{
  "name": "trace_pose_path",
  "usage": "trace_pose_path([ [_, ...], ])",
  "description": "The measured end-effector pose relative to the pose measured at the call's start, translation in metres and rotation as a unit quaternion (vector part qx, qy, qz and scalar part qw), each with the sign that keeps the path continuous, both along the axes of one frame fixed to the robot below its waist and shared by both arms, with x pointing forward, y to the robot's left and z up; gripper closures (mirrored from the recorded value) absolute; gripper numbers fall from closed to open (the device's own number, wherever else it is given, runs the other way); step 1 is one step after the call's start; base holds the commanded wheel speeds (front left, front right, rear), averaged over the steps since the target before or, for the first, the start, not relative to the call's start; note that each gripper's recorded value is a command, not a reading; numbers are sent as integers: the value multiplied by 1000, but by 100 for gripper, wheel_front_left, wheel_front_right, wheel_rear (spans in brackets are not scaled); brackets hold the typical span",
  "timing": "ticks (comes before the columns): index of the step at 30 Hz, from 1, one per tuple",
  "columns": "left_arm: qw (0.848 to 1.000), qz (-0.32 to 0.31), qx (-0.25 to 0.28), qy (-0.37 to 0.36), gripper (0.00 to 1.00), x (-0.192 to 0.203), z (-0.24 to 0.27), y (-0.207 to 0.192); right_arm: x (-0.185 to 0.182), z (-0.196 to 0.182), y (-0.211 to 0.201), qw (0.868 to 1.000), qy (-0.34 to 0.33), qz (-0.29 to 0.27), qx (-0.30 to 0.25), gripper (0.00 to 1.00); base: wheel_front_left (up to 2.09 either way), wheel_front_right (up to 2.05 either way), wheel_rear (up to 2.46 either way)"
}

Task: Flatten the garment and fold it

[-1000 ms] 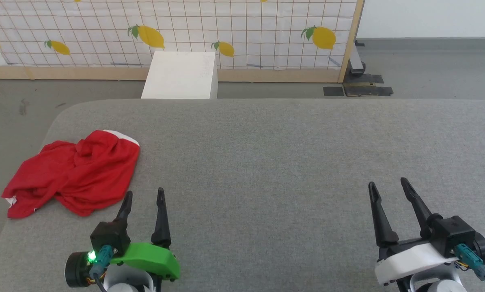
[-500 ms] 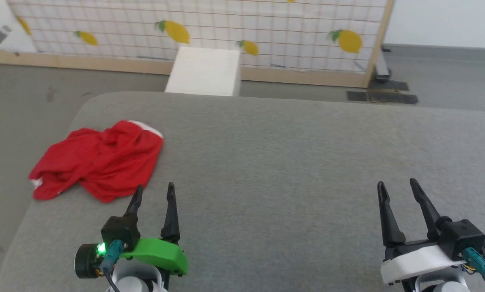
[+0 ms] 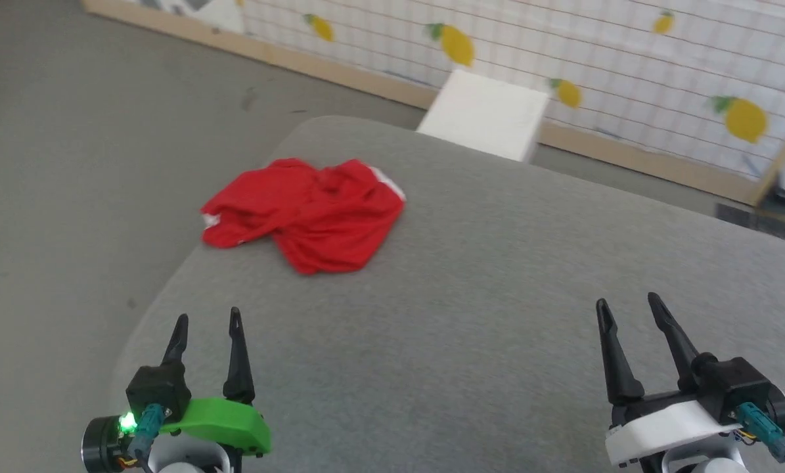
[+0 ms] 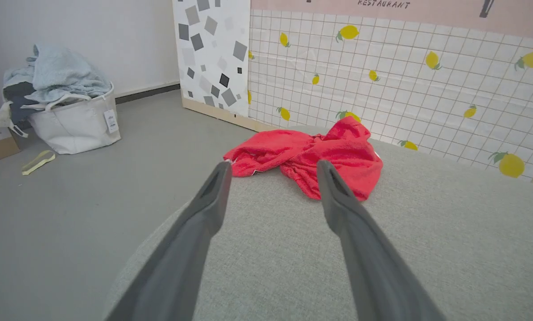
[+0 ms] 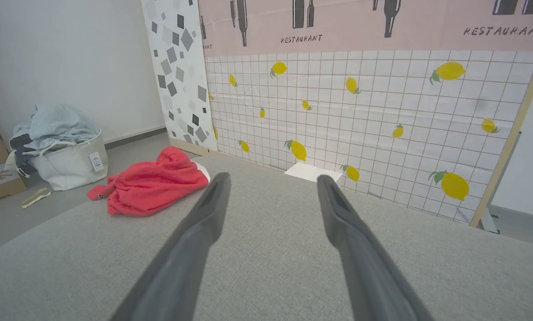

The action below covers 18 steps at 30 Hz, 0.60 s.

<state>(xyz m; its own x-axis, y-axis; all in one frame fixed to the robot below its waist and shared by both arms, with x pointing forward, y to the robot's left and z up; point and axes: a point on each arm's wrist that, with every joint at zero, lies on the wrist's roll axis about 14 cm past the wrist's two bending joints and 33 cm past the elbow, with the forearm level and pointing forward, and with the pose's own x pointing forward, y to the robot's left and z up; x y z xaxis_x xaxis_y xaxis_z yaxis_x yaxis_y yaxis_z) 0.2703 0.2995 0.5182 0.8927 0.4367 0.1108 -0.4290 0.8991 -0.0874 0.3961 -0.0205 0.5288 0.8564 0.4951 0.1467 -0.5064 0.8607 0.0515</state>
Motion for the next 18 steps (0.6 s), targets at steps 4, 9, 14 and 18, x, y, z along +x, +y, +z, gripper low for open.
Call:
trace_pose_path([
  [4,999,47,-1,0,0,-30,-1,20,-1,-1,32,999,1,45,-2,0,0,0,0],
  [9,996,93,-11,-3,0,-61,-3,38,-5,0,63,996,0,88,-4,0,0,0,0],
  [14,992,125,-14,-14,0,-81,1,49,-8,1,81,994,-1,113,-4,0,0,0,0],
  [18,991,130,-15,-15,0,-84,2,51,-8,-1,83,993,2,116,-5,0,0,0,0],
])
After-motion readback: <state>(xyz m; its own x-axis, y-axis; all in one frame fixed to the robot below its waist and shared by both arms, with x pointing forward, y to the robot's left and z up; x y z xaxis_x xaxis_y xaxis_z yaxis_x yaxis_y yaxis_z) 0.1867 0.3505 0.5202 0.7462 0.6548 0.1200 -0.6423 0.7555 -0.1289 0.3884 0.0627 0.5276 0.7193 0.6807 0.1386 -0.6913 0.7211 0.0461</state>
